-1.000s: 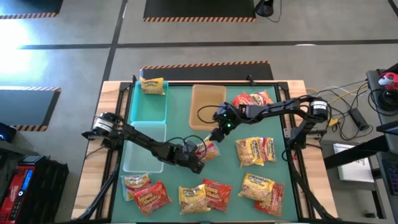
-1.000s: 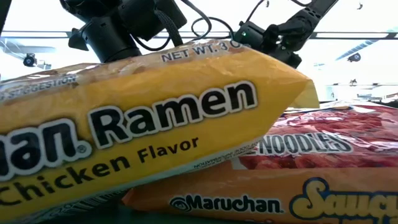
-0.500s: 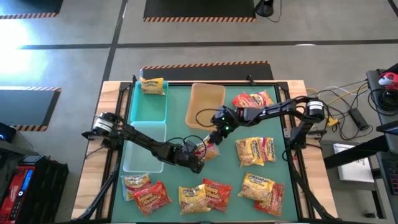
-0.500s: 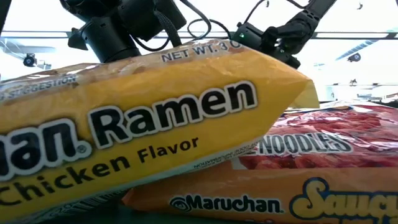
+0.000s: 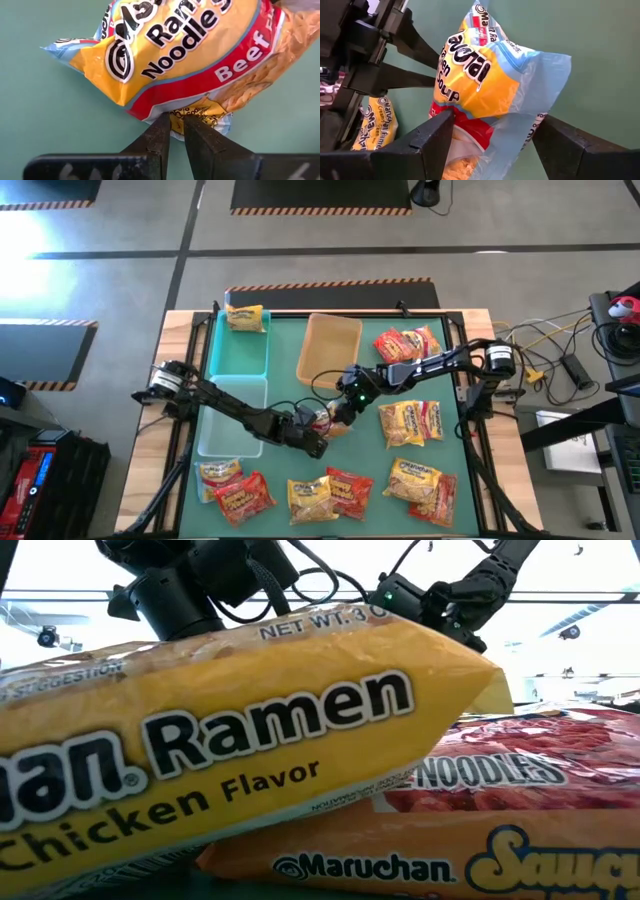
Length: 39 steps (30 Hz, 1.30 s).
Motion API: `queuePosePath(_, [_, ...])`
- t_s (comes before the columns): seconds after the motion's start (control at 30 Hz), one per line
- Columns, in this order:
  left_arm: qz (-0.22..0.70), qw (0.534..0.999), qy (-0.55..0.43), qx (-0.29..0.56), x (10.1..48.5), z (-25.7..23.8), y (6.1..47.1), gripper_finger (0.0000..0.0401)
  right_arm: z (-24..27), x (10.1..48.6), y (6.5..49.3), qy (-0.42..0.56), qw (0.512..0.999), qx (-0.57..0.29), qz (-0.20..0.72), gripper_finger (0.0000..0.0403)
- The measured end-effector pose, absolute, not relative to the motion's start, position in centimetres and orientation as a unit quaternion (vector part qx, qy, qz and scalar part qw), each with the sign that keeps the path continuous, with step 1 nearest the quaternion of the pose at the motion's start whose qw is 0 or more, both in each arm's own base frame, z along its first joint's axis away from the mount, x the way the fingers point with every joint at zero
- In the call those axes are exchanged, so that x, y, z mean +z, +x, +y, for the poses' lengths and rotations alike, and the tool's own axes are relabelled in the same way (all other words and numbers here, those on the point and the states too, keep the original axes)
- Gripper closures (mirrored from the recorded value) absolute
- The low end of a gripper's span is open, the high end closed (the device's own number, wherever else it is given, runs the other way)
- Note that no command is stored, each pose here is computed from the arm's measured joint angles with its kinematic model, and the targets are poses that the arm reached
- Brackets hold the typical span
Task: Sort Maruchan noodles
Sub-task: Put the blue noodle pack into the orange bin
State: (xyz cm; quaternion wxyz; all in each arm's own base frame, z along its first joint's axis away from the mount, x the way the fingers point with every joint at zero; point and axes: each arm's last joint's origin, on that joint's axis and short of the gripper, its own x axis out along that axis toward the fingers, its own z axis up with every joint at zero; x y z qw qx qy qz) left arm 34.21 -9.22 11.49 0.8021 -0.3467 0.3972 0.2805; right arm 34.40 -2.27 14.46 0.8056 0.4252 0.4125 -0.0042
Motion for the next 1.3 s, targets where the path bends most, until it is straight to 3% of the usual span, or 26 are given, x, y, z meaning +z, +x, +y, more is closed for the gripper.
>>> queuePosePath(0.57, [0.395,0.806,-0.344,0.276,11.6,-9.7,34.1,0.0362,-2.3,14.6,34.5,0.427,0.806,0.000,0.410,0.0249])
queuePosePath(0.87, [0.410,0.804,-0.348,0.255,12.5,-10.0,33.7,0.0329,-2.2,15.0,34.3,0.429,0.804,0.014,0.411,0.0295])
queuePosePath(1.3, [0.397,0.829,-0.317,0.236,15.6,-10.1,32.7,0.0318,-2.7,16.1,33.7,0.416,0.810,0.018,0.412,0.0308])
